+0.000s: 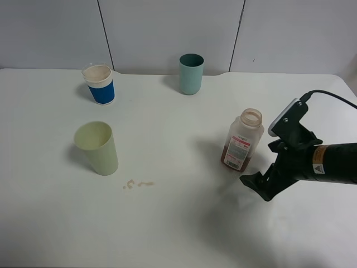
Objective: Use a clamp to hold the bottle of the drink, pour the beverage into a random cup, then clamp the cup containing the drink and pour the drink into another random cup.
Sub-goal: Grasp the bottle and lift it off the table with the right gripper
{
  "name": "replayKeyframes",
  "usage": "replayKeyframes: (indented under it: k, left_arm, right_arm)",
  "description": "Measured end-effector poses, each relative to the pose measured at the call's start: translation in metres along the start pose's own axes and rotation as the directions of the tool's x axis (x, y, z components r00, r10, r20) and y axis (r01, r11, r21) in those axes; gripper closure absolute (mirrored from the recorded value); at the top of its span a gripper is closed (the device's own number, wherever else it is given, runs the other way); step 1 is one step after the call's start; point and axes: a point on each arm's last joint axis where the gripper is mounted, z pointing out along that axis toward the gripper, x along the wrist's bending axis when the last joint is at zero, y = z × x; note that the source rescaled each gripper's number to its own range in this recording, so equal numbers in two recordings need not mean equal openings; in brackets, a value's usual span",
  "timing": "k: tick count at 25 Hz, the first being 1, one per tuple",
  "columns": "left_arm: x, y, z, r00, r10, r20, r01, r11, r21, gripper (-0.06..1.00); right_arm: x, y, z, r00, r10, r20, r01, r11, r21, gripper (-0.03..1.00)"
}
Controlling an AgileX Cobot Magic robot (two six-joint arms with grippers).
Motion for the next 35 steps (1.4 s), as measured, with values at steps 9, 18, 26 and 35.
replayKeyframes:
  k: [9, 18, 26, 35]
  left_arm:
    - [0.000, 0.000, 0.000, 1.000, 0.000, 0.000, 0.000, 1.000, 0.000, -0.06]
    - [0.000, 0.000, 0.000, 1.000, 0.000, 0.000, 0.000, 1.000, 0.000, -0.06]
    - [0.000, 0.000, 0.000, 1.000, 0.000, 0.000, 0.000, 1.000, 0.000, -0.06]
    - [0.000, 0.000, 0.000, 1.000, 0.000, 0.000, 0.000, 1.000, 0.000, -0.06]
  right_arm:
    - [-0.009, 0.014, 0.023, 1.000, -0.019, -0.017, 0.018, 0.999, -0.043, -0.03]
    - [-0.005, 0.016, 0.036, 0.996, -0.072, -0.048, 0.065, 0.988, -0.141, -0.03]
    - [-0.002, 0.017, 0.047, 0.996, -0.043, -0.074, 0.024, 0.972, -0.232, -0.03]
    - [-0.003, 0.017, 0.047, 0.997, -0.020, -0.068, 0.004, 0.971, -0.239, 0.19]
